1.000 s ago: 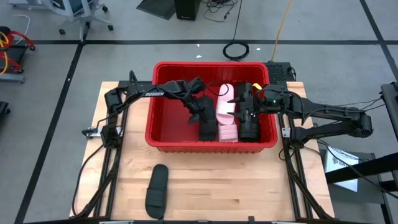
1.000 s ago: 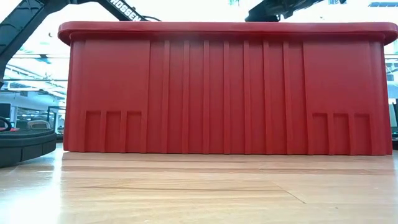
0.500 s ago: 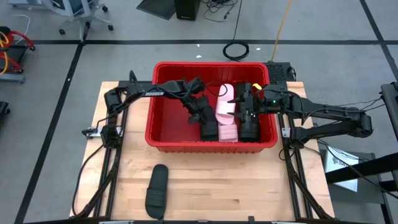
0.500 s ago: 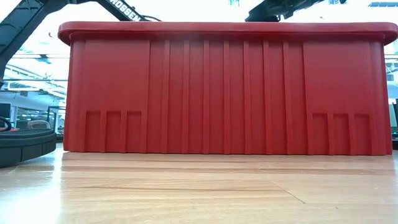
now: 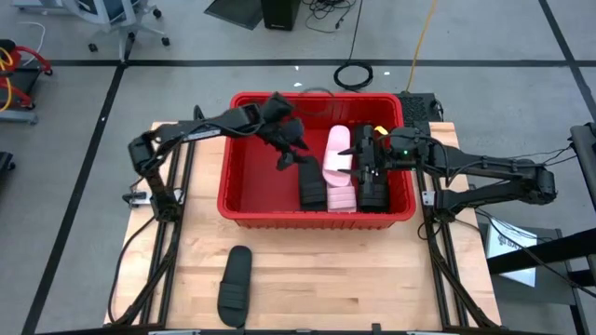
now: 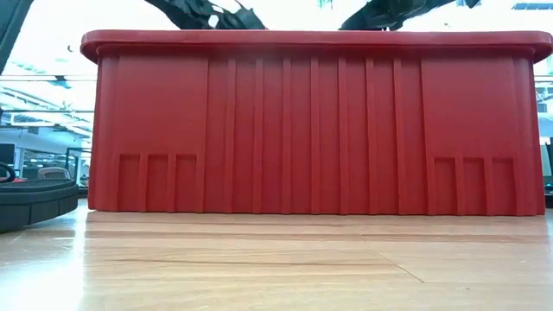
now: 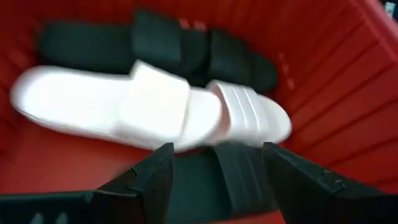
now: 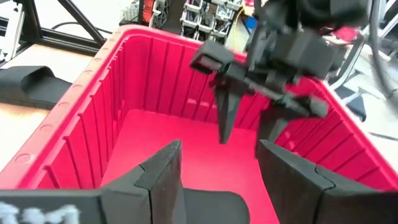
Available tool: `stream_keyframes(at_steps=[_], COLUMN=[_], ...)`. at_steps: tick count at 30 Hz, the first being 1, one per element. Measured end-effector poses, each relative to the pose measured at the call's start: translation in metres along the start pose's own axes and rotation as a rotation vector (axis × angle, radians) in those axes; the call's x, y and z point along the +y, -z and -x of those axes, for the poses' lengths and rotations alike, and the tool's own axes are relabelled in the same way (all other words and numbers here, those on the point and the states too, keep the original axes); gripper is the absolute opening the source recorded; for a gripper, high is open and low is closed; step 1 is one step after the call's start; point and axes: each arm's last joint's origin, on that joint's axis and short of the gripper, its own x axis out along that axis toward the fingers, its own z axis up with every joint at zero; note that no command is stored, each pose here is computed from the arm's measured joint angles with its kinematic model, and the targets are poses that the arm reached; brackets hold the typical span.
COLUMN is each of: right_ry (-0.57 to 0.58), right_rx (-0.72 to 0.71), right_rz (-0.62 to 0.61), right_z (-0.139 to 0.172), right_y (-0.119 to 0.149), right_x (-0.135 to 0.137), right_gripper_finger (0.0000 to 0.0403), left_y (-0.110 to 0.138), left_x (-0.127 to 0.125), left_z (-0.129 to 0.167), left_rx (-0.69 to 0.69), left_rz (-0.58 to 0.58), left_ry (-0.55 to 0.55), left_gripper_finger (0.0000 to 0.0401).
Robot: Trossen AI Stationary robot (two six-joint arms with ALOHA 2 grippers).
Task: Pick and place slides into bin
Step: Put the black slide into the red bin
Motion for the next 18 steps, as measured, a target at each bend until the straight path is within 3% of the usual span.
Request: stream_keyframes(at_steps=[8,18], right_ry=[0.01,-0.004], right_rx=[-0.027,-0.027], right_rz=[0.016,-0.106], right_z=[0.0,-0.004], right_y=[-0.003,-0.003], right_x=[-0.001,0.001], right_gripper_finger=[0.0201,0.0201], left_y=[-0.023,-0.033], left_x=[-0.024,-0.075], left_z=[0.05,0.082], left_rx=[-0.093,-0.081], left_rz=[-0.101,-0.249], left_ry=[-0.154,-0.268], left_gripper_finger=[0.0239,0.0239])
